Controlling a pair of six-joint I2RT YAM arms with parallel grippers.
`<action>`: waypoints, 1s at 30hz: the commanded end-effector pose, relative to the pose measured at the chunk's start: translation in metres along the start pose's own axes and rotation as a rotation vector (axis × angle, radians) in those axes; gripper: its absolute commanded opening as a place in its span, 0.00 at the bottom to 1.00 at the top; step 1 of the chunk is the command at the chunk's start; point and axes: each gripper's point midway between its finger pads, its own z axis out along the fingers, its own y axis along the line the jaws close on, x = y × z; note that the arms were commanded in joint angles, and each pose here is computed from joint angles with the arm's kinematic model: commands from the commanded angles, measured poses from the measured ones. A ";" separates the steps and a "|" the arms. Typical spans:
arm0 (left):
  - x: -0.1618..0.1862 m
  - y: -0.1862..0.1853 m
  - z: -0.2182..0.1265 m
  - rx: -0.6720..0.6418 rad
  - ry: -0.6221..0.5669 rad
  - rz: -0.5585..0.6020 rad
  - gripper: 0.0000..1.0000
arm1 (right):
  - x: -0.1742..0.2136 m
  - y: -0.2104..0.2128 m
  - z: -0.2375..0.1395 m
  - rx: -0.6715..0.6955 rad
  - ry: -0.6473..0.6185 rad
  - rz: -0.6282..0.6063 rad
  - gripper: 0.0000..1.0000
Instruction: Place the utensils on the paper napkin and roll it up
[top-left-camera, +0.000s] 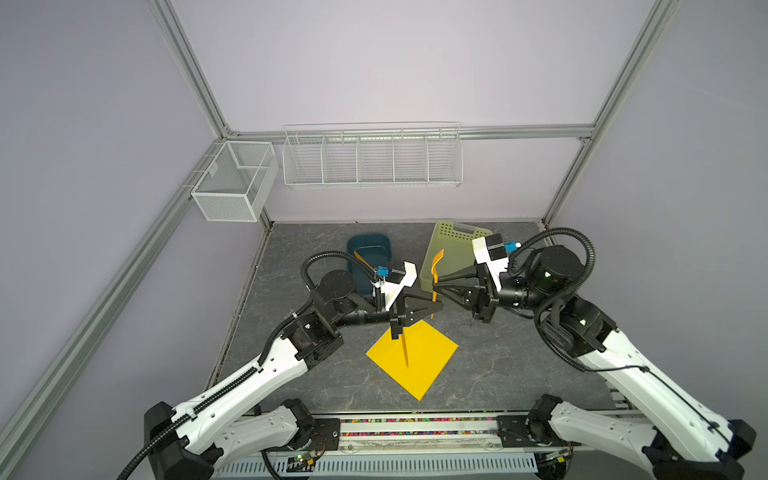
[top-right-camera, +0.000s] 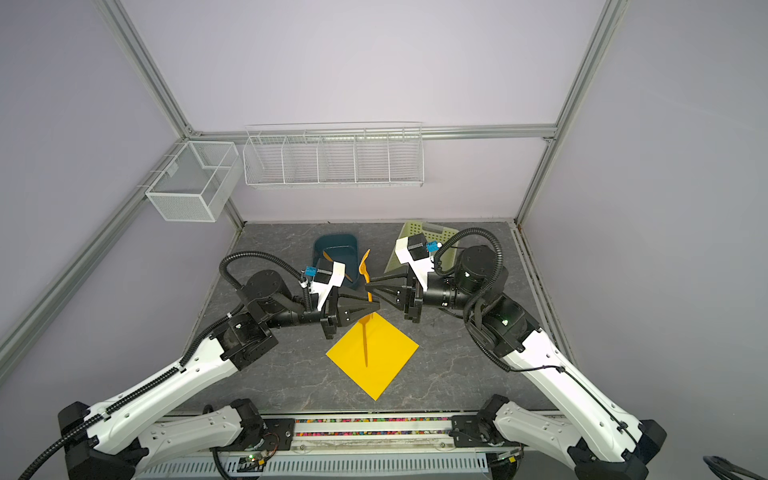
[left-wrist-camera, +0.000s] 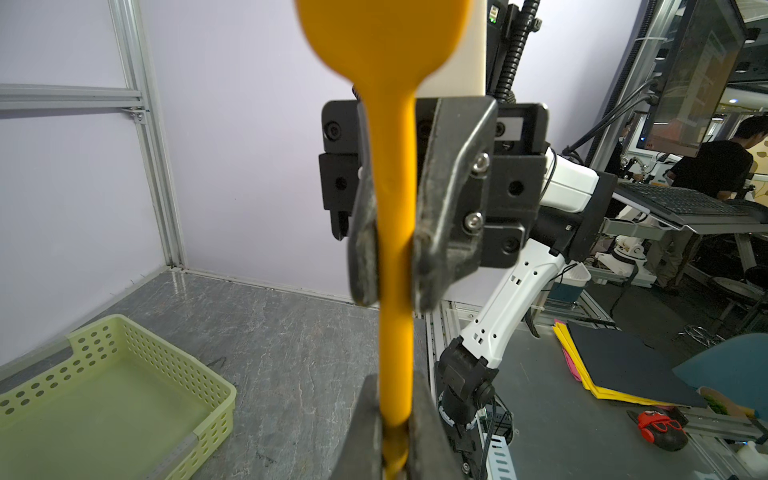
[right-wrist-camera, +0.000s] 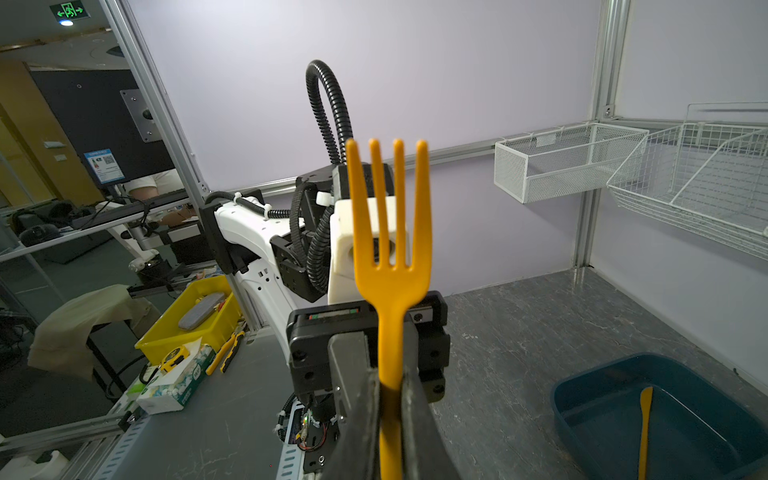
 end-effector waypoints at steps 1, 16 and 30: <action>-0.014 -0.001 -0.002 -0.020 -0.026 0.035 0.00 | -0.002 0.006 0.001 -0.029 -0.004 -0.008 0.07; -0.009 0.006 -0.010 -0.102 0.050 -0.005 0.39 | 0.020 -0.014 -0.003 0.100 0.062 0.042 0.06; 0.015 0.067 -0.051 -0.423 0.171 -0.098 0.41 | 0.106 -0.087 -0.019 0.526 0.275 0.294 0.07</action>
